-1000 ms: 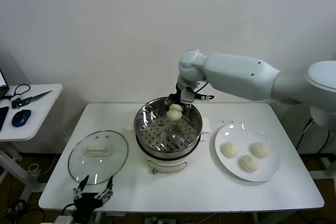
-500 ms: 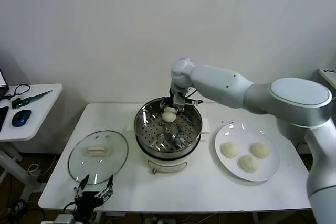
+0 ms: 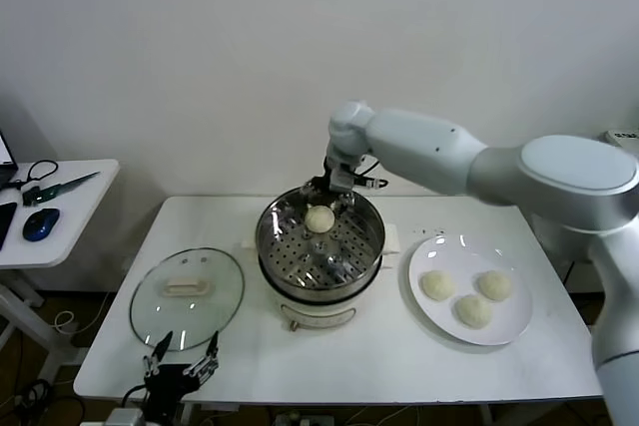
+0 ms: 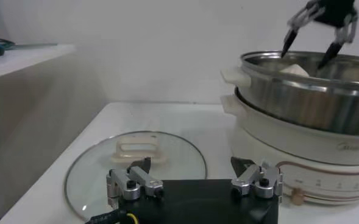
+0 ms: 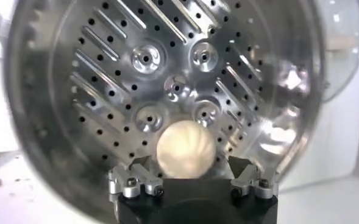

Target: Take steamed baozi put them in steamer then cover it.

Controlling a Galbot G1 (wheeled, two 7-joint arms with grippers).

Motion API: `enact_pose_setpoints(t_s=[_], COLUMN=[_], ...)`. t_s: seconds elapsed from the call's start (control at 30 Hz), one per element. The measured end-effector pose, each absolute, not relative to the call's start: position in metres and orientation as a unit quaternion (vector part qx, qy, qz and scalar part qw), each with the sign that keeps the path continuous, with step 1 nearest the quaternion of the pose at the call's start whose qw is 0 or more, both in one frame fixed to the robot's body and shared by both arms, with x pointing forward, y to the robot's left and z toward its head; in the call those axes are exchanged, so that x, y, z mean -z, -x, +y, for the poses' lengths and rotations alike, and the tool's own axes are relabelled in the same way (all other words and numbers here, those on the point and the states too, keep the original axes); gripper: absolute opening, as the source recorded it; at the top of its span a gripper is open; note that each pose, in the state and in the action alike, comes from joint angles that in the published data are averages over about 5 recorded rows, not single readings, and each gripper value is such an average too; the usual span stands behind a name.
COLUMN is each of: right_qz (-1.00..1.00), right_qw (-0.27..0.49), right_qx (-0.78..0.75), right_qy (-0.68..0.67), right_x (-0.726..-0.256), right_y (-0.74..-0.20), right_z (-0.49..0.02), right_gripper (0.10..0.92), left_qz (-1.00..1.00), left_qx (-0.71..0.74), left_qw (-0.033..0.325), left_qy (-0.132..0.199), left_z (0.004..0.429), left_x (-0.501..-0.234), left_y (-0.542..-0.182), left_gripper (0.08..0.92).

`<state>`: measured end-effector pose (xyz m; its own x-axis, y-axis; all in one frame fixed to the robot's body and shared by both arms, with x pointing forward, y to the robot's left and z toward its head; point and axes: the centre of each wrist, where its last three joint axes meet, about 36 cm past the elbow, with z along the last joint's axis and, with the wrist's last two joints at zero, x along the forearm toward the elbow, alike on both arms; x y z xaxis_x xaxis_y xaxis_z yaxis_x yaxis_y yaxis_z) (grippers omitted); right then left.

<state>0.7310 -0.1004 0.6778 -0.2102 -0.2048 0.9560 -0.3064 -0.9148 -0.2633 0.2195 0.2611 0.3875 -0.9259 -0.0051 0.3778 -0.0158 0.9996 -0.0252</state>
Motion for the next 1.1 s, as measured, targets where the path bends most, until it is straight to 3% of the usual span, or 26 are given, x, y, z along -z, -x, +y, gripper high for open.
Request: enact_pose_setpoints(t_s=[0.23, 0.53, 0.77, 1.1], right_qz=[-0.374, -0.507, -0.545, -0.556], right_qw=[0.170, 0.314, 0.385, 0.434], right_qx=[-0.690, -0.585, -0.530, -0.500], right_qy=[-0.596, -0.550, -0.523, -0.503], right_x=[-0.710, -0.659, -0.600, -0.524], right_y=[-0.723, -0.673, -0.643, -0.629], right_z=[-0.204, -0.312, -0.342, -0.343], right_gripper=[0.823, 0.823, 0.823, 0.823], left_qz=[-0.982, -0.982, -0.982, -0.981], left_qx=[-0.016, -0.019, -0.017, -0.016], left_qw=[0.190, 0.189, 0.188, 0.195], left_qy=[-0.002, -0.003, -0.006, -0.012], left_z=[0.259, 0.259, 0.262, 0.264], left_x=[-0.389, -0.387, -0.386, -0.383], left_y=[-0.220, -0.224, -0.224, -0.221], left_gripper=[0.823, 0.823, 0.823, 0.823])
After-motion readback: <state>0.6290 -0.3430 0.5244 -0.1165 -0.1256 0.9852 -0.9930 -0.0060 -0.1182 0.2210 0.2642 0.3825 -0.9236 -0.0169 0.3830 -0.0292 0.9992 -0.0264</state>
